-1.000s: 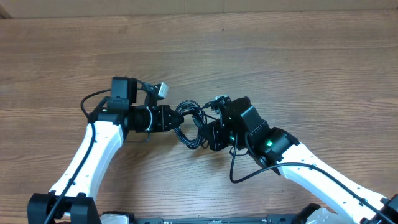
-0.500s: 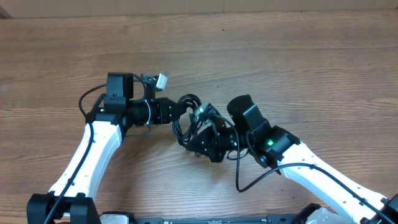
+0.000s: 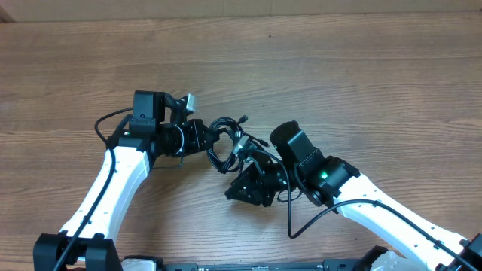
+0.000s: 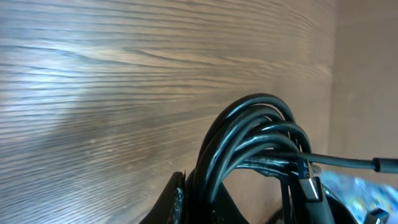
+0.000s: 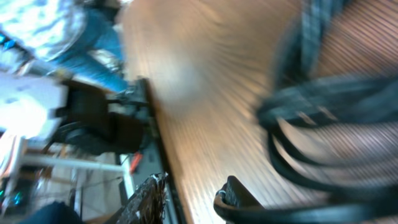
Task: Untangle cables
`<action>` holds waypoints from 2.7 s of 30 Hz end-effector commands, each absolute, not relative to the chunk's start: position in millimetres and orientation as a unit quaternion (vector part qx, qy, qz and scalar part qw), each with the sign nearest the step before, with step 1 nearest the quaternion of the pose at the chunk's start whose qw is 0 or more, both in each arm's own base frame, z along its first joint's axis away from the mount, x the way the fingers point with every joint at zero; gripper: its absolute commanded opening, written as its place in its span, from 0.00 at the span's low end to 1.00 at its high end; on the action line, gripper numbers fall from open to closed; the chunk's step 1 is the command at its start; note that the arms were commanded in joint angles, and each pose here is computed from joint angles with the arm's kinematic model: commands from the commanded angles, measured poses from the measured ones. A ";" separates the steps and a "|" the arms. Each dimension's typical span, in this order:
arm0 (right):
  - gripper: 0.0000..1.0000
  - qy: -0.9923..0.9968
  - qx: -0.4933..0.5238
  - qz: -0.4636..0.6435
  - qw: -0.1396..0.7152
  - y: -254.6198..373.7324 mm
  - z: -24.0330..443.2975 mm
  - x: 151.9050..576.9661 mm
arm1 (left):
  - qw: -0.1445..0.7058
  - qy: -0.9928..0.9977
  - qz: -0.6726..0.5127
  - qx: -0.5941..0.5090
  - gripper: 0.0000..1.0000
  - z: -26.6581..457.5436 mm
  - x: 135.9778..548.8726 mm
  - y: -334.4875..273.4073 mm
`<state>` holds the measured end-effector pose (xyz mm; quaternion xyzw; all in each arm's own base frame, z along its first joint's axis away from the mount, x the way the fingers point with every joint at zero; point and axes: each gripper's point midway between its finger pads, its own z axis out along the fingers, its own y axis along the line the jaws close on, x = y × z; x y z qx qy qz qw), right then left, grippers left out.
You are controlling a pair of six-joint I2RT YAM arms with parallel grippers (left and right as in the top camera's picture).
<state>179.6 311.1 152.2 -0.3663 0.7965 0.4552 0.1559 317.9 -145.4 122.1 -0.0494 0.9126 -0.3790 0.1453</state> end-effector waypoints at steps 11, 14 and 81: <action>0.57 0.888 -0.205 0.355 0.209 292.0 136.1 234.3 | 0.179 0.938 -0.281 -0.096 0.04 109.0 333.6 -113.2; 0.62 0.879 -0.204 0.365 0.229 297.2 147.1 241.9 | 0.173 0.948 -0.246 -0.103 0.04 100.8 329.2 -106.0; 0.04 0.914 -0.079 0.195 0.347 257.9 106.4 327.2 | 0.150 0.964 -0.195 -0.106 0.04 89.8 301.0 -161.0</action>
